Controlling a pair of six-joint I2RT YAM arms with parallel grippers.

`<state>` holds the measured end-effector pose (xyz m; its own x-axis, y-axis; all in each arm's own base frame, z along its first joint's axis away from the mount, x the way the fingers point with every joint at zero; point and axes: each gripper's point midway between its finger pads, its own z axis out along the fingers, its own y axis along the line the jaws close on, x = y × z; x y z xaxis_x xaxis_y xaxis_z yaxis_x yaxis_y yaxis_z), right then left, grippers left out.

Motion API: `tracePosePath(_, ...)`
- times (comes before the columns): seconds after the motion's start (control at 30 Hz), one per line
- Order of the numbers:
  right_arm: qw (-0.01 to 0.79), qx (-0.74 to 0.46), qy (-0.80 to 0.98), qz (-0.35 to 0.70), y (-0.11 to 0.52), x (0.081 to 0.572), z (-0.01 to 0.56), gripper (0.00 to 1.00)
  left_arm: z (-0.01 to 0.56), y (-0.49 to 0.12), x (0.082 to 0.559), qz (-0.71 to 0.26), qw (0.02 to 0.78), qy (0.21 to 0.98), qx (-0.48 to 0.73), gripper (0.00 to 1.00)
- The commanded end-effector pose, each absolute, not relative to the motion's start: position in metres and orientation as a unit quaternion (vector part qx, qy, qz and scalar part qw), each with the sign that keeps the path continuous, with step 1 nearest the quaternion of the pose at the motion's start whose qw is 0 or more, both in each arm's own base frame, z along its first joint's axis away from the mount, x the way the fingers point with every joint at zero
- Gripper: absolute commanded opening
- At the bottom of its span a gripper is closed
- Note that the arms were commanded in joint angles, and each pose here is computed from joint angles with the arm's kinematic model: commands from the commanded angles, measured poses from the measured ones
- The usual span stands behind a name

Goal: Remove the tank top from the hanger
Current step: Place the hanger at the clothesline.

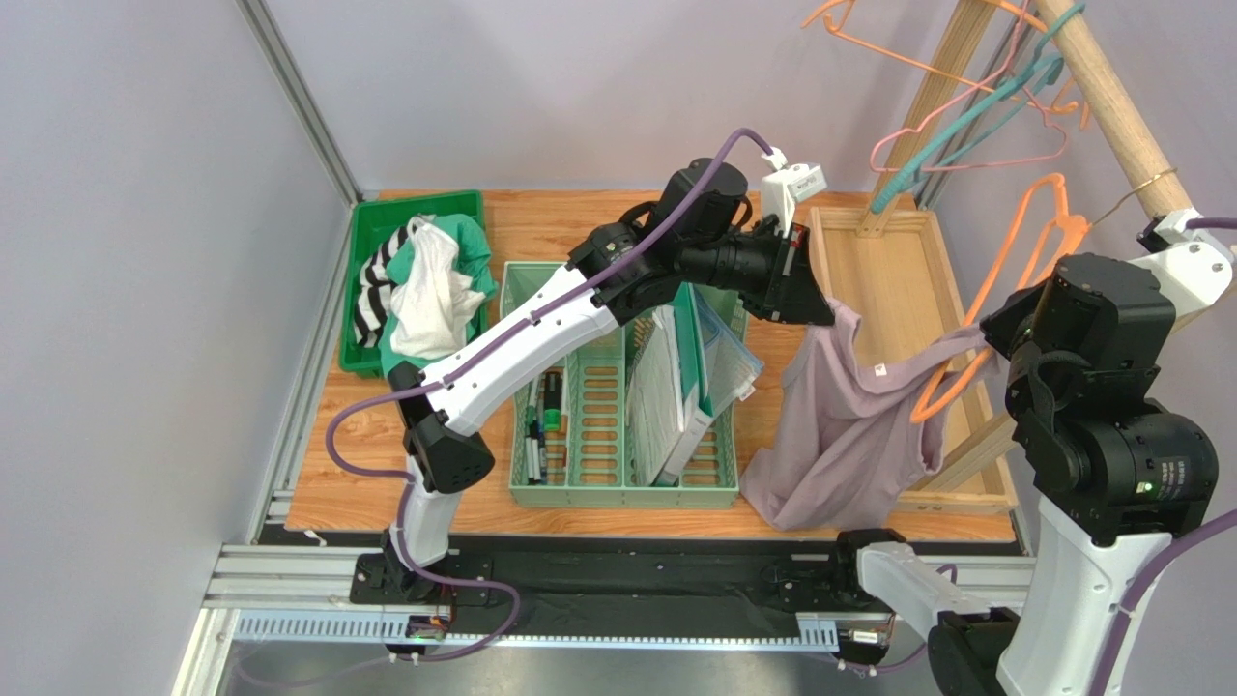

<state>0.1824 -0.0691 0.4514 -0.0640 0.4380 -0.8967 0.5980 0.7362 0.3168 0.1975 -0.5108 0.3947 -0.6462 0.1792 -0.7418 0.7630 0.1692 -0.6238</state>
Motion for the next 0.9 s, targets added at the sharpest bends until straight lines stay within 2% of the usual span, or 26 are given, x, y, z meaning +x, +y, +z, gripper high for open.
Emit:
tracePosePath(0.0,0.594,0.355,0.720,-0.050,-0.065,0.179,0.450,0.28,0.416,-0.503,0.187,-0.565,0.278,0.698,0.341,0.00)
tracePosePath(0.03,0.596,0.350,0.721,-0.047,-0.064,0.175,0.450,0.35,0.418,-0.502,0.187,-0.566,0.279,0.696,0.342,0.00)
tracePosePath(0.07,0.593,0.341,0.728,-0.046,-0.062,0.173,0.445,0.47,0.421,-0.501,0.186,-0.567,0.283,0.694,0.343,0.00)
tracePosePath(0.1,0.591,0.332,0.734,-0.039,-0.058,0.172,0.443,0.53,0.421,-0.501,0.186,-0.566,0.284,0.693,0.344,0.00)
tracePosePath(0.17,0.595,0.320,0.736,-0.027,-0.055,0.163,0.442,0.65,0.425,-0.499,0.186,-0.567,0.288,0.690,0.346,0.00)
tracePosePath(0.23,0.597,0.310,0.740,-0.010,-0.049,0.155,0.442,0.72,0.425,-0.499,0.186,-0.567,0.289,0.689,0.347,0.00)
tracePosePath(0.27,0.599,0.303,0.741,0.000,-0.045,0.153,0.443,0.80,0.426,-0.498,0.185,-0.567,0.290,0.688,0.347,0.00)
tracePosePath(0.37,0.611,0.294,0.735,0.016,-0.041,0.143,0.451,0.93,0.427,-0.497,0.183,-0.568,0.288,0.688,0.349,0.00)
tracePosePath(0.47,0.630,0.268,0.728,0.043,-0.032,0.135,0.463,0.98,0.428,-0.492,0.180,-0.567,0.288,0.688,0.350,0.00)
tracePosePath(0.63,0.669,0.193,0.709,0.110,-0.004,0.125,0.481,1.00,0.416,-0.483,0.171,-0.562,0.272,0.695,0.356,0.00)
tracePosePath(0.73,0.683,0.181,0.695,0.130,0.002,0.120,0.488,1.00,0.415,-0.472,0.146,-0.565,0.262,0.685,0.376,0.00)
tracePosePath(0.87,0.671,0.190,0.706,0.124,0.000,0.119,0.484,1.00,0.416,-0.476,0.092,-0.592,0.220,0.651,0.421,0.00)
